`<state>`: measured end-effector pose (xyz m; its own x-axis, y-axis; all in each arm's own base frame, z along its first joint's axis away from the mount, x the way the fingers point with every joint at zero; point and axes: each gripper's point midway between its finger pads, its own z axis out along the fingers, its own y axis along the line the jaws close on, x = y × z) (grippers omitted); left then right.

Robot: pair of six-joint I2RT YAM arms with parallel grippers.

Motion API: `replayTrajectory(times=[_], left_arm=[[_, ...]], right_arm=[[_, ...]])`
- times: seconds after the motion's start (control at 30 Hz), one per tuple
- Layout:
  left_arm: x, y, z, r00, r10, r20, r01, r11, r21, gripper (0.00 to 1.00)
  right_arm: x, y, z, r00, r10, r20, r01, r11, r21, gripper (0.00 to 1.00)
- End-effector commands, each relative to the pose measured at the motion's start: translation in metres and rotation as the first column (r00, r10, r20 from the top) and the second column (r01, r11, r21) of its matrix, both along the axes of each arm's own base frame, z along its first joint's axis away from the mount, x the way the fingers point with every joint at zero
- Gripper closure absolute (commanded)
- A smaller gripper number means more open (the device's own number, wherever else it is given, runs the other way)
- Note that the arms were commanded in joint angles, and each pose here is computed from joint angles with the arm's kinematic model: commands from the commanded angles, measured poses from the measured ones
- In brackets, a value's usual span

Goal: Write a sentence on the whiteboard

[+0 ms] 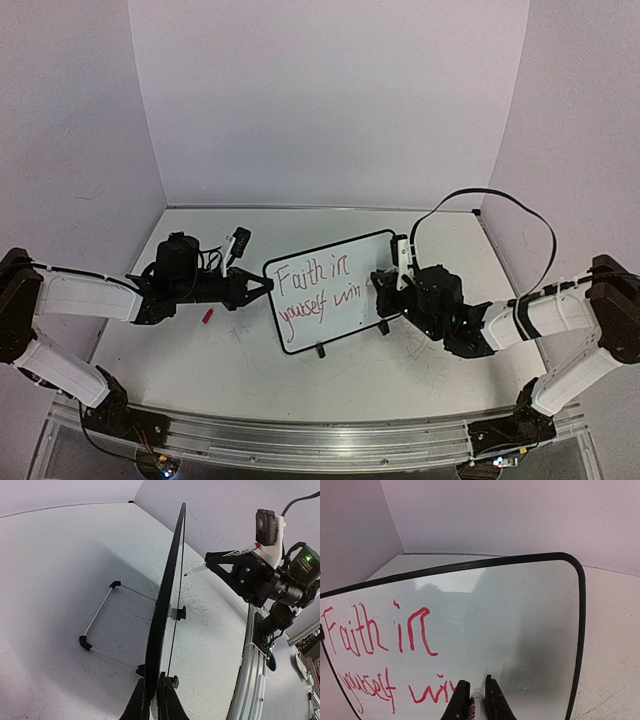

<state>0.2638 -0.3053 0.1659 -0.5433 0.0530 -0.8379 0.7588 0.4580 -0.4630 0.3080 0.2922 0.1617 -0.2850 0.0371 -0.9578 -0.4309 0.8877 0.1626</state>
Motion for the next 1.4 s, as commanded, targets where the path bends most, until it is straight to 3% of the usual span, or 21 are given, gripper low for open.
replayTrajectory(times=[0.0, 0.8, 1.37], left_arm=[[0.005, -0.002, 0.013, 0.998, 0.003, 0.067, -0.003, 1.000, 0.004, 1.00], [0.004, -0.002, 0.011, 0.998, 0.001, 0.069, -0.001, 1.000, 0.009, 1.00], [0.005, -0.001, 0.012, 0.997, 0.004, 0.072, -0.004, 1.000, 0.008, 1.00]], right_arm=[[0.011, 0.003, 0.019, 0.998, -0.032, 0.057, 0.030, 0.999, 0.034, 1.00], [0.015, 0.012, 0.013, 0.998, -0.013, 0.067, 0.011, 1.000, 0.024, 1.00], [0.001, 0.007, -0.012, 1.000, -0.017, -0.012, 0.017, 1.000, 0.006, 1.00]])
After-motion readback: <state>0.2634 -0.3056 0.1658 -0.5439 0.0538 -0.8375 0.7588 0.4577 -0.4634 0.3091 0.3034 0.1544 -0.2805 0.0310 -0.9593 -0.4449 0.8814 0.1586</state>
